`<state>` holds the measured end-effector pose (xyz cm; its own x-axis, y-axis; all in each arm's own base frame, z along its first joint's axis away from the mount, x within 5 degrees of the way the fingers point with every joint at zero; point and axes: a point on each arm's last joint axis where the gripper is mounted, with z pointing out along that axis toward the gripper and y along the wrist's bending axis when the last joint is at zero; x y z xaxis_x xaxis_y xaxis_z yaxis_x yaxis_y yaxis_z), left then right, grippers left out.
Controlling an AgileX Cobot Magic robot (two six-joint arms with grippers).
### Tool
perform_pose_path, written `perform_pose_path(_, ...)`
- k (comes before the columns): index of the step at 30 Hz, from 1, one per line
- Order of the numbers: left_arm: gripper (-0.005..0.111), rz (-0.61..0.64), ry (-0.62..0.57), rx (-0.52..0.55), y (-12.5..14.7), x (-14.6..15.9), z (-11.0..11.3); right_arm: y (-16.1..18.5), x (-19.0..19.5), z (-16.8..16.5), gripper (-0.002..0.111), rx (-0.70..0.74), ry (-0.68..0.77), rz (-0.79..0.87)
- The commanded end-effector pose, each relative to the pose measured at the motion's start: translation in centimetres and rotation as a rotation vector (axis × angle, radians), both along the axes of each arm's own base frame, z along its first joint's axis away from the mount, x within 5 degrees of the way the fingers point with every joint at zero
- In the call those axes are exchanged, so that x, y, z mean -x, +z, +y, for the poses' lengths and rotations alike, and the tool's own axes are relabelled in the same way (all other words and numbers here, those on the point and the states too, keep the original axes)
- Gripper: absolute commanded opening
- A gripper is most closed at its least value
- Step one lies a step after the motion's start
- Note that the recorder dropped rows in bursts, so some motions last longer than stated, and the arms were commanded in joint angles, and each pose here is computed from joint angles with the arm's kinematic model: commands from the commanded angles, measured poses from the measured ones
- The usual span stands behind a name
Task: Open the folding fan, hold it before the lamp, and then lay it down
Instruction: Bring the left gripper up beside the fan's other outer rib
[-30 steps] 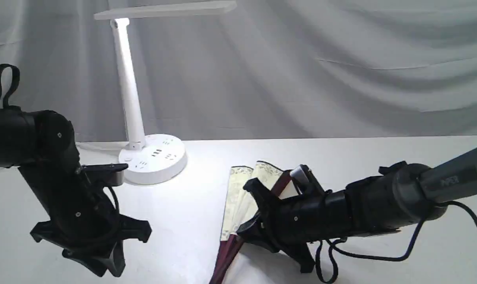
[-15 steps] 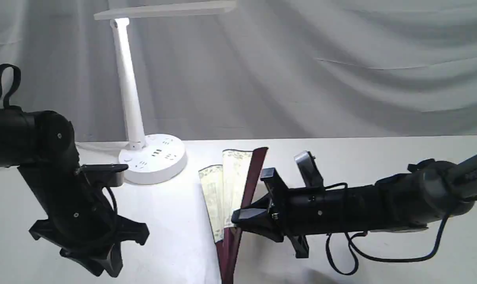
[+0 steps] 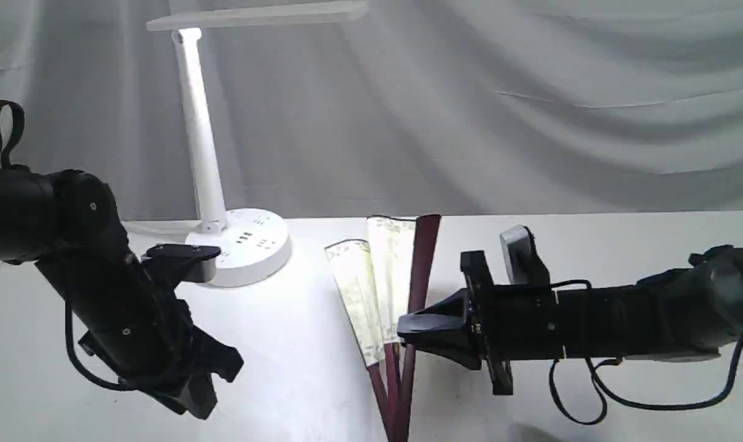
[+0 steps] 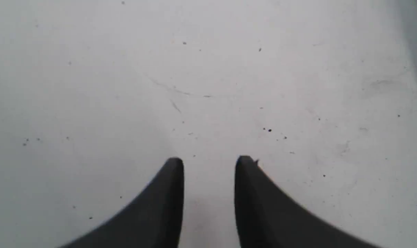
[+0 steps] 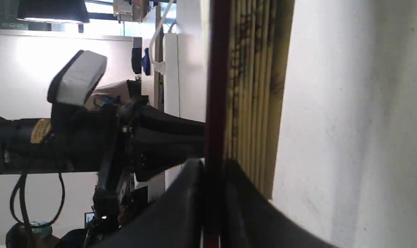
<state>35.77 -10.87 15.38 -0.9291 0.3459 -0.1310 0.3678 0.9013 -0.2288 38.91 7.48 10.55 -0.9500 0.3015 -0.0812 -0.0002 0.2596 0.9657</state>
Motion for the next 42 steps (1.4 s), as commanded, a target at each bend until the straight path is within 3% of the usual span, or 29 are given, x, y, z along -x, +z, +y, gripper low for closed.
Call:
perform_pose_path(1,0.024,-0.079,-0.053,0.01,1.1,0.1,-1.1,0.7,0.9,-0.8,0.0,-0.008,0.002,-0.02)
perform_pose_path(5,0.023,-0.169,-0.111,-0.007,1.9,0.3,-2.8,0.8,1.8,-2.1,0.0,-0.002,-0.021,0.0)
perform_pose_path(9,0.012,-0.229,-0.211,-0.045,2.1,0.9,-4.9,1.3,2.6,-3.2,0.0,0.023,-0.015,0.0)
perform_pose_path(14,0.001,-0.273,-0.207,0.019,2.3,1.4,-7.2,2.8,3.4,-3.8,0.0,0.053,0.001,-0.033)
perform_pose_path(18,0.0,-0.342,-0.207,0.052,3.0,1.4,-8.4,4.0,3.9,-3.9,0.0,0.059,0.0,-0.06)
perform_pose_path(30,0.0,-0.581,-0.122,0.121,6.7,2.0,-7.6,4.8,4.2,-3.9,0.0,0.082,0.026,-0.082)
perform_pose_path(36,0.0,-0.729,-0.049,0.125,6.3,2.9,-6.4,4.8,4.2,-3.9,0.0,0.082,0.026,-0.082)
perform_pose_path(42,0.0,-0.778,0.005,0.116,4.7,3.6,-5.6,4.8,4.2,-3.9,0.0,0.084,0.029,-0.085)
